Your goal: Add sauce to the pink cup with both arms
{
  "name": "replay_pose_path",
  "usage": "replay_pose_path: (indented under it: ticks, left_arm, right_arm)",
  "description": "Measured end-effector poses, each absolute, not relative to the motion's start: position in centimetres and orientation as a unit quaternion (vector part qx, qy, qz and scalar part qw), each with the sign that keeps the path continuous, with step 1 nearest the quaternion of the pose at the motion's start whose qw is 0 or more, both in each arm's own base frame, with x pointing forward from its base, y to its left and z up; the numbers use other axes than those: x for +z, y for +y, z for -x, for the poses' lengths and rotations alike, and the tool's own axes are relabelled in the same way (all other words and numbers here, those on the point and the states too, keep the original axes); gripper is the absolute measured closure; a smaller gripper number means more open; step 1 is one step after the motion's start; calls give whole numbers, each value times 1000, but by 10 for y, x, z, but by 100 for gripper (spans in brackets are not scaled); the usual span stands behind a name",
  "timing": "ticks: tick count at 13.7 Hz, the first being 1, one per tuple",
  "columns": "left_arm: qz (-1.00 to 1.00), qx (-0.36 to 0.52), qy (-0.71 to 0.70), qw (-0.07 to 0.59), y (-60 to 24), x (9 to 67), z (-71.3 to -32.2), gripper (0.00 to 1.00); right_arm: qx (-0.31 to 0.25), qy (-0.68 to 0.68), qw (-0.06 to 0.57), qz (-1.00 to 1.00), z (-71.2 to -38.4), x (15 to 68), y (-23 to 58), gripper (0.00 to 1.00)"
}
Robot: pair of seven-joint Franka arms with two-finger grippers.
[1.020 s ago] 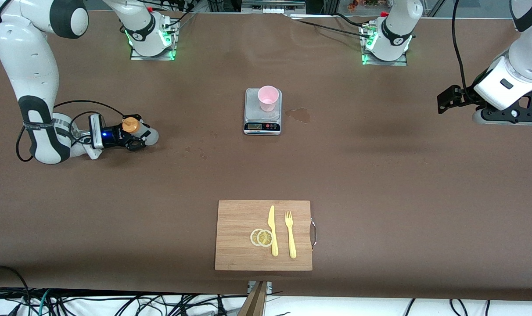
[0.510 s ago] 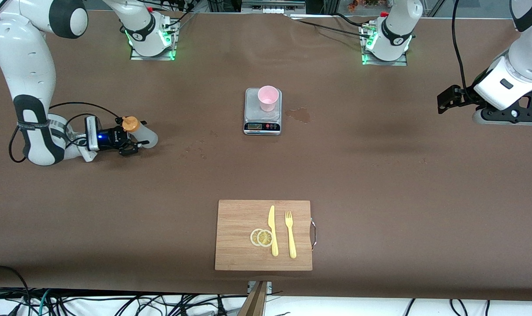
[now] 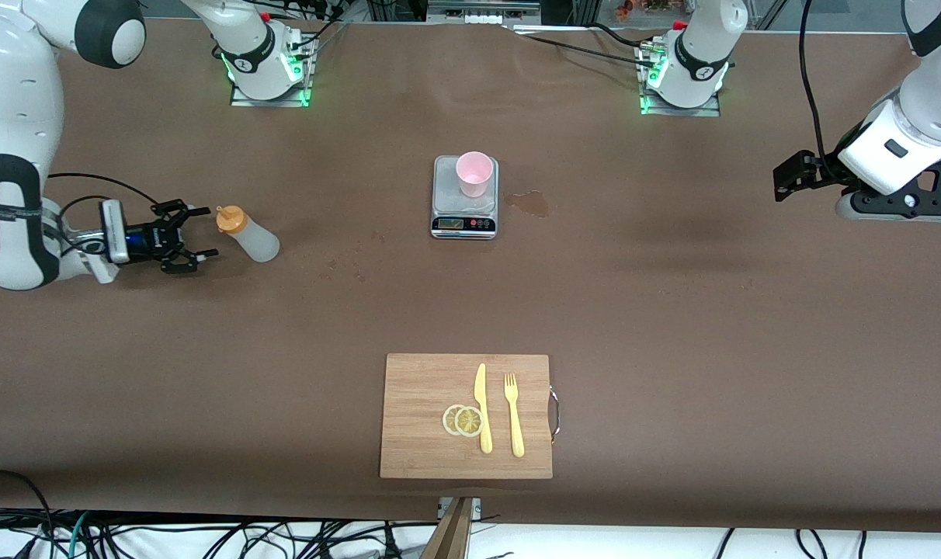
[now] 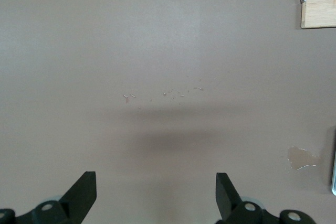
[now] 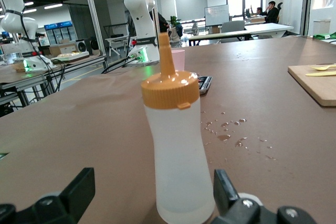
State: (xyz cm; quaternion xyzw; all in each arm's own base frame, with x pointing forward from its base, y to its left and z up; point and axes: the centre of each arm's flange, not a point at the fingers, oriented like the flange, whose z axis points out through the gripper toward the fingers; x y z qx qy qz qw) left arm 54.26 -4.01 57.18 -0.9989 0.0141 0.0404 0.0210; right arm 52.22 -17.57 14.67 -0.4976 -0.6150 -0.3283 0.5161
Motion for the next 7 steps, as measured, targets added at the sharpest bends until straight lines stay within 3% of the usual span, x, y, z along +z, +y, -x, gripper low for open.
replay_pose_path:
  ticks: [3,7]
  left_arm:
    - [999,40,14,21,-40,572,-543,0]
    - [999,40,14,21,-40,572,-543,0]
  right_arm:
    - [-315,-648,483,498,-547,204,-188,0]
    - [-255,-662,403,578,-566,321,-204,0]
